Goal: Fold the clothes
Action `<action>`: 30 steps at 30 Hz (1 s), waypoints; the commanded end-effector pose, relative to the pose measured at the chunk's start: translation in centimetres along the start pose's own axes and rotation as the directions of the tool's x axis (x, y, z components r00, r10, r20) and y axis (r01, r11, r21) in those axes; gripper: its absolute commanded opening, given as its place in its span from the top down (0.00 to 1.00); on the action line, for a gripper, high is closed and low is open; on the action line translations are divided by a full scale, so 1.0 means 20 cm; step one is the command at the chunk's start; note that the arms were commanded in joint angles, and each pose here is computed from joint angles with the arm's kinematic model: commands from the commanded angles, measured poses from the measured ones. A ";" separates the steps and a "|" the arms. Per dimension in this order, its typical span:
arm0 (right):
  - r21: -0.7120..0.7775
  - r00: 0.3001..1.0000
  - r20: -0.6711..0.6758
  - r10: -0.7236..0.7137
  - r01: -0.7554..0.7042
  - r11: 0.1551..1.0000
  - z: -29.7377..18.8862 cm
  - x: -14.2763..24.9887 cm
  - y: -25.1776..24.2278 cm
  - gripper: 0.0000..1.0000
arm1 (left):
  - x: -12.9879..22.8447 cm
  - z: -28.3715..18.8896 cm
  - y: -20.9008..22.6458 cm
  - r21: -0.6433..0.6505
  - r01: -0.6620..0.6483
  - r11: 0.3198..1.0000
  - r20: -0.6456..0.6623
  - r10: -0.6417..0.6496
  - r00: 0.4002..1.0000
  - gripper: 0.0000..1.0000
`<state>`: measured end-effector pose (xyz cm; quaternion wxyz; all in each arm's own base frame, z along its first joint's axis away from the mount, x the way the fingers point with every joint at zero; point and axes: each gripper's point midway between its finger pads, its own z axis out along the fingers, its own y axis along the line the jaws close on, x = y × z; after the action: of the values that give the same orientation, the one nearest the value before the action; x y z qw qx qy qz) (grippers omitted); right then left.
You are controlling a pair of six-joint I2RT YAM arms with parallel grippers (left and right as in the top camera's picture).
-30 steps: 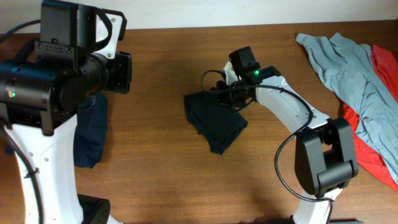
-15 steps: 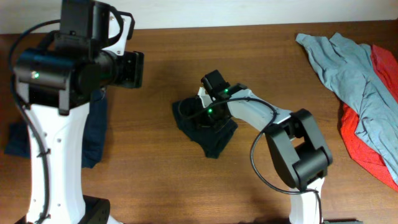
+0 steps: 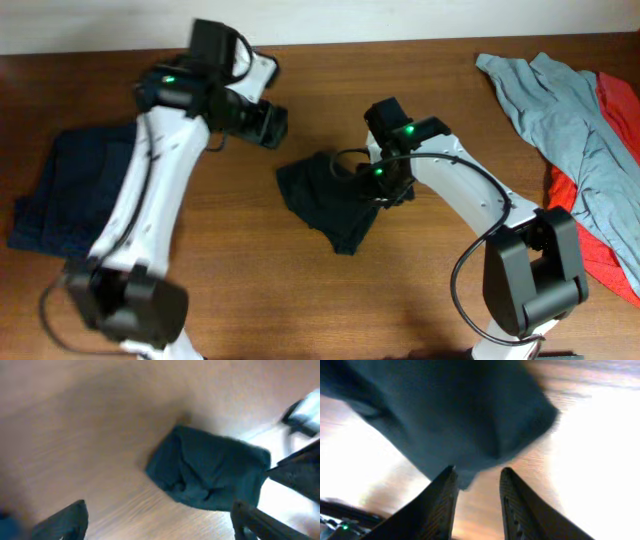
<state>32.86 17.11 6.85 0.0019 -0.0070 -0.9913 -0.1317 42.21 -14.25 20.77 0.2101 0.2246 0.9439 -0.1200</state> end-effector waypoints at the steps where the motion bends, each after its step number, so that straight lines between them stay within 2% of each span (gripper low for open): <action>1: 0.049 1.000 0.015 0.000 -0.001 0.999 -0.02 -0.01 -0.06 0.68 | 0.10 0.31 -0.04 0.148 -0.083 0.986 -0.096 0.098 0.991 0.08; 6: 0.054 1.000 0.012 -0.004 0.003 0.999 -0.02 -0.01 -0.07 0.68 | 0.21 0.63 -0.05 0.262 -0.029 0.965 -0.194 0.083 0.977 0.08; 11: 0.054 1.000 0.012 -0.006 0.005 0.999 -0.02 -0.01 -0.07 0.68 | 0.30 0.84 -0.09 0.382 0.056 0.923 -0.243 0.041 0.969 0.08; 15: 0.053 1.000 0.014 -0.008 0.007 0.999 -0.02 -0.01 -0.07 0.68 | 0.32 0.89 -0.13 0.435 0.082 0.897 -0.247 0.031 0.969 0.04; 23: 0.044 0.999 0.038 -0.013 0.012 0.999 -0.01 -0.04 -0.06 0.67 | 0.41 0.93 -0.28 0.490 0.113 0.865 -0.319 0.057 0.946 0.06; 28: 0.043 0.999 0.042 -0.014 0.012 0.999 -0.01 -0.05 -0.06 0.67 | 0.47 0.94 -0.32 0.495 0.124 0.860 -0.350 0.067 0.934 0.33; 30: 0.043 0.999 0.042 -0.014 0.012 0.999 -0.01 -0.05 -0.06 0.67 | 0.49 0.95 -0.32 0.492 0.129 0.861 -0.360 0.067 0.930 0.50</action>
<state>33.68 16.16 6.70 -0.0141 -0.0082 -0.9932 -0.1155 38.79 -22.27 1.85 -0.0135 0.2806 0.9067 -0.3146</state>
